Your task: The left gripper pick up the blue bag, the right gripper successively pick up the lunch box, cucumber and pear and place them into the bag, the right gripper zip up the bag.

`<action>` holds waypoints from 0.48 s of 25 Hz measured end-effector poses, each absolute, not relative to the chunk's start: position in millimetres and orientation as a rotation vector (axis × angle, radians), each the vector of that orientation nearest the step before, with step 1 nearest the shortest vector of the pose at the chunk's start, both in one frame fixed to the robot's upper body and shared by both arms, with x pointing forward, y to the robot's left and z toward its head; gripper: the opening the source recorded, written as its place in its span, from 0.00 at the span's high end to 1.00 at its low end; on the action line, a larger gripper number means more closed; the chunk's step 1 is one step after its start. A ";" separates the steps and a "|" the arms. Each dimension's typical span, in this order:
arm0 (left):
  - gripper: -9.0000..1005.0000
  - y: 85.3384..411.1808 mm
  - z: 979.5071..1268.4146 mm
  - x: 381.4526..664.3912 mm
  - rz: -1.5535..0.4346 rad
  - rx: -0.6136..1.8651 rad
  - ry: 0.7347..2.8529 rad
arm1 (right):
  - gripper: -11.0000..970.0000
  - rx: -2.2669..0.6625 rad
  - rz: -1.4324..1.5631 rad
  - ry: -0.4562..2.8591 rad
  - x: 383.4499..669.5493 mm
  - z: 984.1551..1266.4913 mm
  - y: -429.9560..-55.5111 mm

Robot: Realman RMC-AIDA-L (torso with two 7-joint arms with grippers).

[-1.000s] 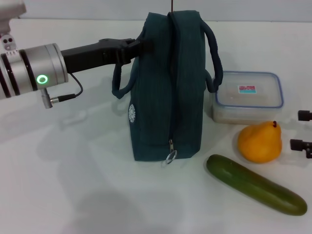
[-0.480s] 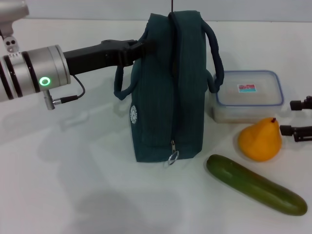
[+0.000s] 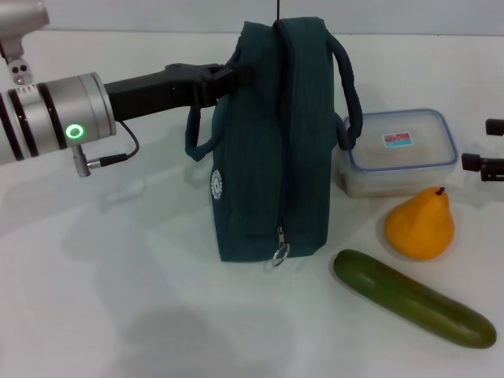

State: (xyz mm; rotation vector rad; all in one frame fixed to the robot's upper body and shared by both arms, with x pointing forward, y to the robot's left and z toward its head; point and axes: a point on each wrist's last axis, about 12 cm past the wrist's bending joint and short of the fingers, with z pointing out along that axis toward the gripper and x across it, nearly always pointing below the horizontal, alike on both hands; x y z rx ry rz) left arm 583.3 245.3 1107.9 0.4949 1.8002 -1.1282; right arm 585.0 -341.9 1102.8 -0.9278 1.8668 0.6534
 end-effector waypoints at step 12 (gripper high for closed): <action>0.95 239.9 1107.8 584.1 -1.121 0.525 1.779 | 0.16 -0.384 0.722 1.689 549.4 1086.2 -357.9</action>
